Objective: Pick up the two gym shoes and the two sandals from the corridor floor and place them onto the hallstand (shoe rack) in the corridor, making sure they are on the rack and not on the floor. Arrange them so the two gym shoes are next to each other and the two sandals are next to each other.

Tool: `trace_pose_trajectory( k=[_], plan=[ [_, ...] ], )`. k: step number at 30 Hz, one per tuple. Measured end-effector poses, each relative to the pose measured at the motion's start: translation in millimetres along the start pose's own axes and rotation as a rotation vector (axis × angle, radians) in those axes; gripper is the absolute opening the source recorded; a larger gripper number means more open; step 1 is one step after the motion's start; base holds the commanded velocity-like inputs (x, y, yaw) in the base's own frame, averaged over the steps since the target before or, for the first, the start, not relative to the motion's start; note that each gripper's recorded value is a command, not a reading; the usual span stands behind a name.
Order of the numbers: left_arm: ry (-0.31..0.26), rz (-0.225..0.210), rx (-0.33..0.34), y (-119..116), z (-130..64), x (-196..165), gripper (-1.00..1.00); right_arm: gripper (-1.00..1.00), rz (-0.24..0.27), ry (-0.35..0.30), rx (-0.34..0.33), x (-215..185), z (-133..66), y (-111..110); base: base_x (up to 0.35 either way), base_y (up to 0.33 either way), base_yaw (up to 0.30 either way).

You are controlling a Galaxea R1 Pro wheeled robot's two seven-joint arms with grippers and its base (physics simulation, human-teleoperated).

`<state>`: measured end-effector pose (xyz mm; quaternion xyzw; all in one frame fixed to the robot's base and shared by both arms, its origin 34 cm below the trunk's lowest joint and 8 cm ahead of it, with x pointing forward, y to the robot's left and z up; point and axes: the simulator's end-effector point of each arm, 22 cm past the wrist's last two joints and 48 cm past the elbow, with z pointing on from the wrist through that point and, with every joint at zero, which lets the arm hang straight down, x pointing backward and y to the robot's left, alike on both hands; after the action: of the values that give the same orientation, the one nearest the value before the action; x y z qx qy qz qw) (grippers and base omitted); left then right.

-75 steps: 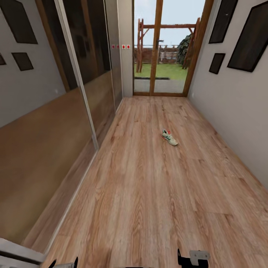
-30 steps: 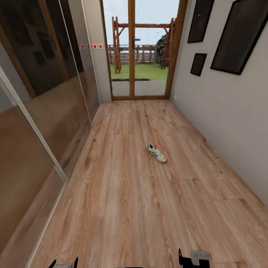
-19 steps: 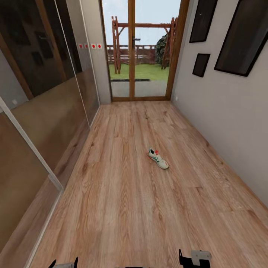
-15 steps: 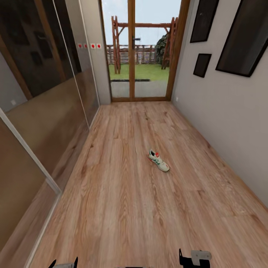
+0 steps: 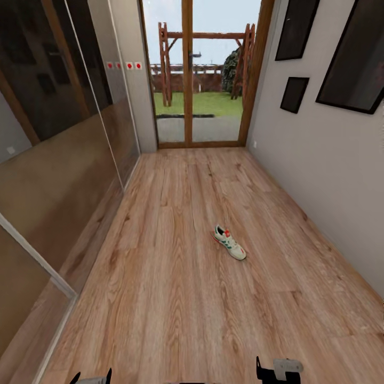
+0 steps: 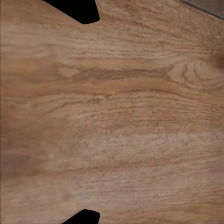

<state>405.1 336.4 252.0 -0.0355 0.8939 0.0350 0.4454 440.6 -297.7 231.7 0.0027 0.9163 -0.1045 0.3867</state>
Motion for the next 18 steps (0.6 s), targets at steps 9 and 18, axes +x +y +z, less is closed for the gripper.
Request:
trace_pose_trajectory(
  k=[9,18],
  plan=[
    [0.018,-0.007,0.005,-3.2,-3.1,7.8,1.00,1.00,0.000,0.000,-0.001,0.2,0.1,0.0,0.095,0.063,-0.241],
    [0.020,-0.010,0.005,-4.2,-4.3,9.6,1.00,1.00,0.000,0.000,-0.001,0.2,0.1,0.0,0.008,0.007,-0.267]
  ],
)
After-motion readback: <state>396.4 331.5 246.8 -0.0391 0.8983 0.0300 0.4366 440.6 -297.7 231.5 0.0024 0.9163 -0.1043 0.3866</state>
